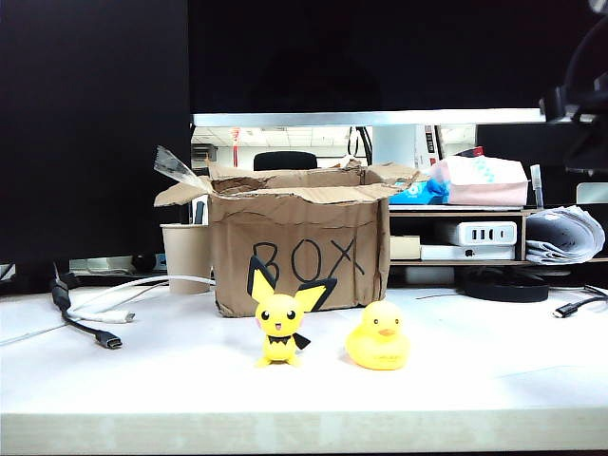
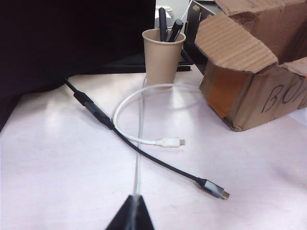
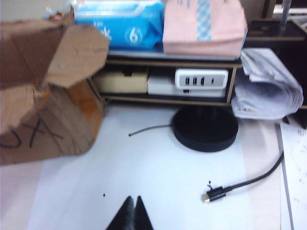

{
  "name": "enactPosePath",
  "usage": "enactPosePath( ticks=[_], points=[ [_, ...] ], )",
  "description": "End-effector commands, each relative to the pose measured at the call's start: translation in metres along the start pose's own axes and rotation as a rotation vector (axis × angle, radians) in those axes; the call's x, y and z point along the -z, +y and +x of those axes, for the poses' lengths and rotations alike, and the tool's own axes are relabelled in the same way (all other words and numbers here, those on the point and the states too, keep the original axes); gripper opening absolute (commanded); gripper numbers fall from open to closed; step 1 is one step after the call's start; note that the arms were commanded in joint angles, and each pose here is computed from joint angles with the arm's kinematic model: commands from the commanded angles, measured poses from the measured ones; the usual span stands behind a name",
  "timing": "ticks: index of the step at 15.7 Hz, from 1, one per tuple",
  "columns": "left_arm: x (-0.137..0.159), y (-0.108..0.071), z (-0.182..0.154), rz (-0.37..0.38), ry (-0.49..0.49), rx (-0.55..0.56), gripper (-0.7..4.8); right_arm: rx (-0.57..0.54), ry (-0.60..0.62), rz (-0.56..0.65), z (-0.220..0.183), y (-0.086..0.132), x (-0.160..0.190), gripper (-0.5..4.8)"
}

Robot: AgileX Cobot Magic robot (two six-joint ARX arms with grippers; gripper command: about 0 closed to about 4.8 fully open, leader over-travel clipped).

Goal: Put the doll that is least similar in color compared to the others into the paper box.

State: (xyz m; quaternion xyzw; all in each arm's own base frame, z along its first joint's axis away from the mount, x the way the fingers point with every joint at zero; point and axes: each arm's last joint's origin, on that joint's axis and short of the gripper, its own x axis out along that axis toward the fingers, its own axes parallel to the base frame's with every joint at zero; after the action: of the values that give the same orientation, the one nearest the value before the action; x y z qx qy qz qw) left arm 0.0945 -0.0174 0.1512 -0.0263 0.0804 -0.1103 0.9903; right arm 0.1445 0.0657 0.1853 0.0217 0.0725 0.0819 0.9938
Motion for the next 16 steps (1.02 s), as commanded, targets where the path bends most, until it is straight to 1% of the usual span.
enactPosePath(
  ticks=[1, 11, 12, 13, 14, 16],
  points=[
    [0.002, 0.000, 0.000, -0.001, 0.016, 0.004, -0.05, 0.001, -0.022, 0.010, 0.000, 0.000, -0.003, -0.05],
    [0.002, 0.000, 0.000, 0.000, 0.016, 0.006, -0.05, 0.004, -0.020, 0.009, 0.000, 0.000, -0.003, -0.06],
    [0.002, 0.000, 0.000, 0.000, 0.016, 0.006, -0.05, 0.040, -0.069, 0.026, -0.009, -0.004, -0.010, -0.05],
    [0.002, 0.000, 0.000, 0.000, 0.016, 0.006, -0.05, 0.043, -0.084, 0.027, -0.014, -0.008, -0.013, -0.05],
    [0.002, 0.000, 0.000, 0.000, 0.016, 0.006, -0.05, 0.134, -0.100, 0.033, -0.026, -0.023, -0.016, -0.05],
    [0.002, 0.000, 0.000, 0.000, 0.016, 0.007, -0.05, 0.265, -0.089, 0.041, -0.035, -0.041, -0.015, -0.05]
  ],
)
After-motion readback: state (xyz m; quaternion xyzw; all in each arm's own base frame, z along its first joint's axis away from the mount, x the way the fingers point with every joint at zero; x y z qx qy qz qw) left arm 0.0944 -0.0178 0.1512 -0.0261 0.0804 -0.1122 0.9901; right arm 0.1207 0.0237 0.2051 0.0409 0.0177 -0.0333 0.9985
